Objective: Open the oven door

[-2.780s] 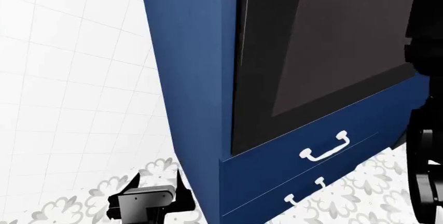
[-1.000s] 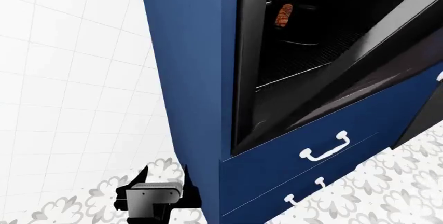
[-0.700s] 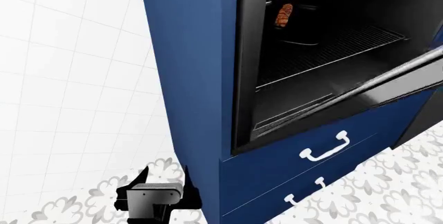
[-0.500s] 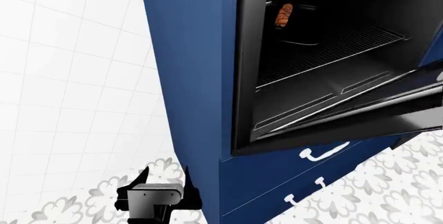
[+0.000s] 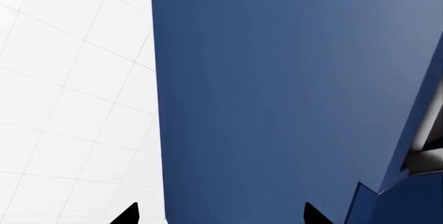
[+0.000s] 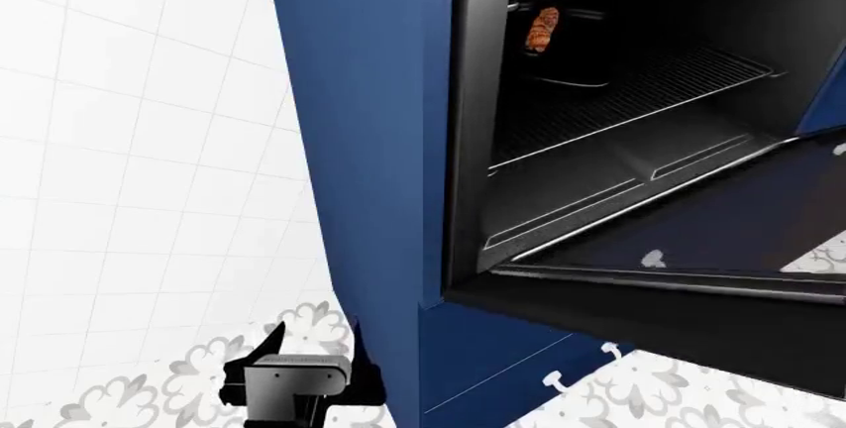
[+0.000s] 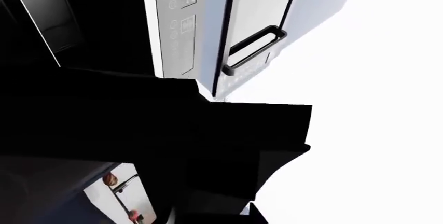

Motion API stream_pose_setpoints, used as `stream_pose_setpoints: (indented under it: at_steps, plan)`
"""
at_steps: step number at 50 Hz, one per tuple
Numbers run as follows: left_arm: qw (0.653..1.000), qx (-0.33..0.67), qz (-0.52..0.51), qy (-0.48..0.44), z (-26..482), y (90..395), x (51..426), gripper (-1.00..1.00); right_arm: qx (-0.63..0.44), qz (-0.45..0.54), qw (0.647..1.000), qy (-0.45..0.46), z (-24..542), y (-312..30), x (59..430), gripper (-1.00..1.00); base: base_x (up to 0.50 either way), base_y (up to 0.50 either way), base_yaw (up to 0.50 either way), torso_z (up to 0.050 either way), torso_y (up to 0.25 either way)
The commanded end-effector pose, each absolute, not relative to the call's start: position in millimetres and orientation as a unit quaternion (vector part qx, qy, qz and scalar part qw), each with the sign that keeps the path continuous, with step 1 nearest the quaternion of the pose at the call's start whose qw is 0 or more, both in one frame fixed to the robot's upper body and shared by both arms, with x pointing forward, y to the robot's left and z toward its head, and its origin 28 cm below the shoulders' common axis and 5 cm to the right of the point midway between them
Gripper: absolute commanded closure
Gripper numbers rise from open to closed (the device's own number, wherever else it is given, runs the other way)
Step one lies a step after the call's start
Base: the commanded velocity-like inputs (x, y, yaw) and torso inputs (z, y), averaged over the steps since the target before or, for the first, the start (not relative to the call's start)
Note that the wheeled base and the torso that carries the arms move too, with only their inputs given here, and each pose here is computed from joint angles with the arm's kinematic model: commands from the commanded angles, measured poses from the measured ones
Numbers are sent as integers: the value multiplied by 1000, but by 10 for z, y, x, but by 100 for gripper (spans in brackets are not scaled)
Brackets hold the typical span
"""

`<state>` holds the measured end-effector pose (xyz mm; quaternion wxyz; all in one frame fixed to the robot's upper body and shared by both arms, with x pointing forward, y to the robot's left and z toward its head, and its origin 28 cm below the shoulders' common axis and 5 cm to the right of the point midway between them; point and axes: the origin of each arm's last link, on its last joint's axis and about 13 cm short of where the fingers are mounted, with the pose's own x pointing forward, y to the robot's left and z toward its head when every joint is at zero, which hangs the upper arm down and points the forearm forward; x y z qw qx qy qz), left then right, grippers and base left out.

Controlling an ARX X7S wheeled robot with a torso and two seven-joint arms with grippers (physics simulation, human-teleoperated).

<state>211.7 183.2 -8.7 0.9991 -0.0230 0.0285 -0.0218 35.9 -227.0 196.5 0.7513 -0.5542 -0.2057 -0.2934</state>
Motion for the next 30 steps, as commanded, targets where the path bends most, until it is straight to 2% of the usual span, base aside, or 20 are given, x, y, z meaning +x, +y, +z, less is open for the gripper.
stream_pose_setpoints:
  at_steps: [1,30]
  plan:
    - [999,-21,-24,32,-108,1844,2100,-100,-555,-234,749,-278,1968,-1874,197,100,3,5,6,0,0]
    - [999,-18,-23,39,-132,1865,2093,-100,-524,-265,765,-266,1449,-1904,265,100,2,6,4,0,0]
